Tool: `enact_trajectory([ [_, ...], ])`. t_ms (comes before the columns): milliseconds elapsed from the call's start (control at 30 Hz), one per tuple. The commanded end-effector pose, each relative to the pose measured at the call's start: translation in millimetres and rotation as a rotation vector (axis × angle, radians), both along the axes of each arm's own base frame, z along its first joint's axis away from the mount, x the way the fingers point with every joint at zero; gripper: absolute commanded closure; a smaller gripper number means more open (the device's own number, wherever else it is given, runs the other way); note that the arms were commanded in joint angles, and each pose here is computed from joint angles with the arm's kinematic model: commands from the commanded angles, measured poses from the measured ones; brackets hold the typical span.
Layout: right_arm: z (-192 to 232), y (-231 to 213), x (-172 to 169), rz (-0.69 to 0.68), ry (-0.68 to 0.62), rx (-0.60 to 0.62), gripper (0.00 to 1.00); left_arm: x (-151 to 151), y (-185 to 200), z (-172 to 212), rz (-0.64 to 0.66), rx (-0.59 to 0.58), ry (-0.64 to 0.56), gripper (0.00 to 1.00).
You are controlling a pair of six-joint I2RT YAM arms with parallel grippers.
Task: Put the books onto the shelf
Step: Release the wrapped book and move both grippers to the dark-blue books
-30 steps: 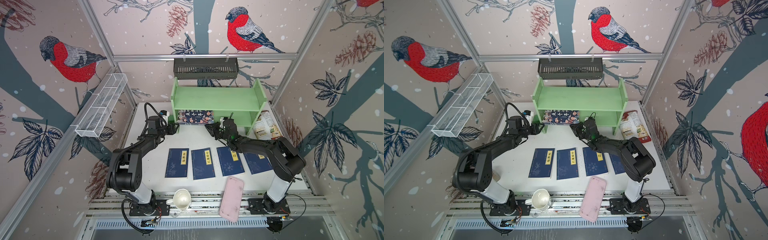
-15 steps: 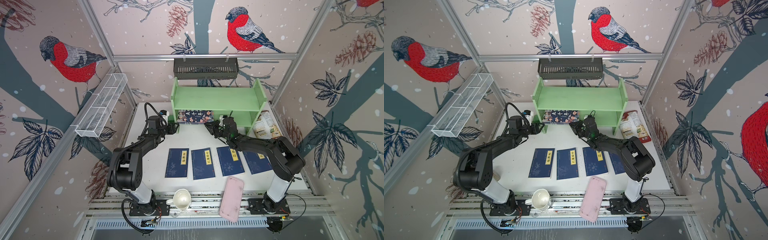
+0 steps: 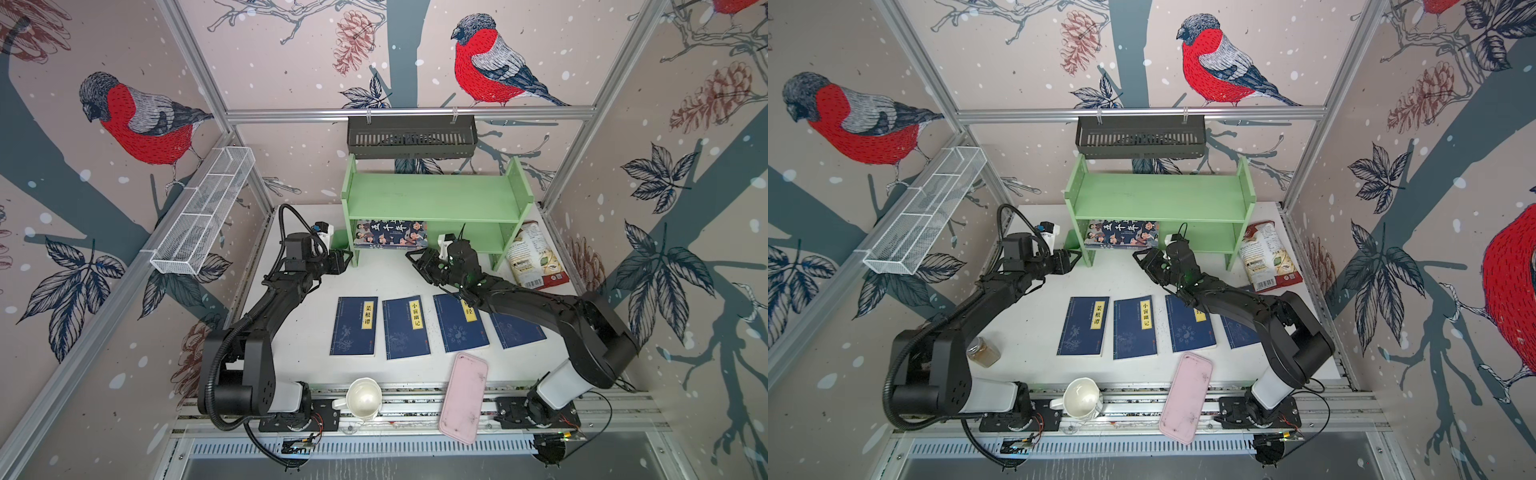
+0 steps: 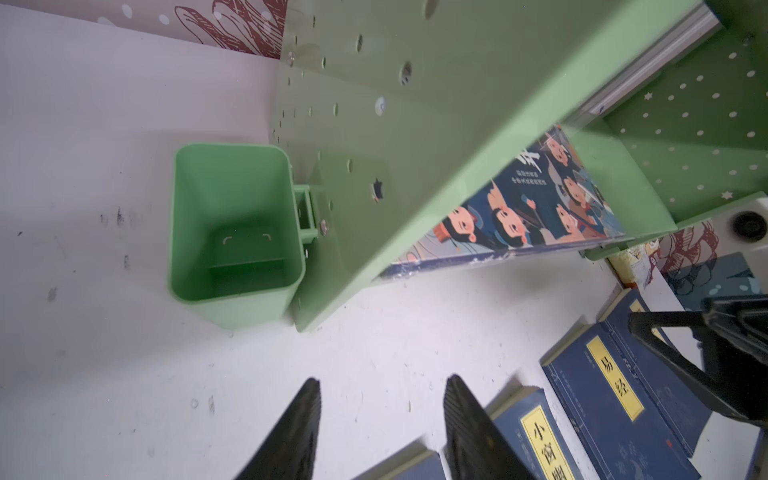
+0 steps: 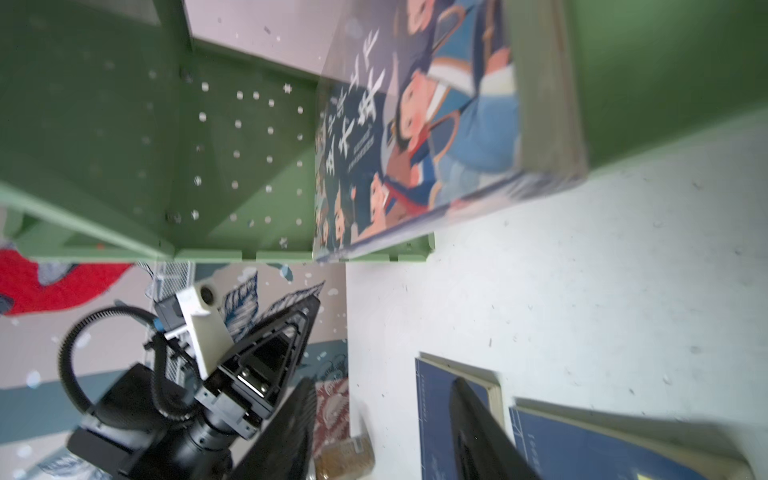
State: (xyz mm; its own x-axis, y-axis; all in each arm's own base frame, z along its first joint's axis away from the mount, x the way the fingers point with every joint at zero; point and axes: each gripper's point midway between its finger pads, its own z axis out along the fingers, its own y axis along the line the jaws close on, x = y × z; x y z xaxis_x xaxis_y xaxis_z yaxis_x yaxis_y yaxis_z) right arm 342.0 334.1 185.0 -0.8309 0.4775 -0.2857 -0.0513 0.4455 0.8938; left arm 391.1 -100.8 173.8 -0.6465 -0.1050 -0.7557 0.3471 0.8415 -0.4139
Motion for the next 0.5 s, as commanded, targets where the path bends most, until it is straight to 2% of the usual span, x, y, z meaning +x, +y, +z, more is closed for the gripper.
enact_trajectory([
  [0,-20.0,-0.4,-26.9,0.121,-0.036,-0.221,0.37,-29.2,2.2,-14.9,-0.038,0.014,0.169,0.49],
  [167,-34.0,-9.0,-54.0,0.204,-0.001,-0.363,0.35,-54.0,2.8,-25.7,-0.071,-0.104,0.388,0.46],
  [300,-28.5,0.3,-74.6,0.321,-0.036,-0.356,0.32,-69.7,1.9,-43.1,-0.073,-0.179,0.532,0.42],
  [367,-31.0,11.7,-84.0,0.402,-0.034,-0.337,0.31,-74.3,4.9,-53.9,-0.069,-0.147,0.544,0.34],
  [467,-46.6,19.1,-88.6,0.441,-0.014,-0.385,0.31,-80.2,11.9,-78.8,-0.056,-0.09,0.613,0.33],
])
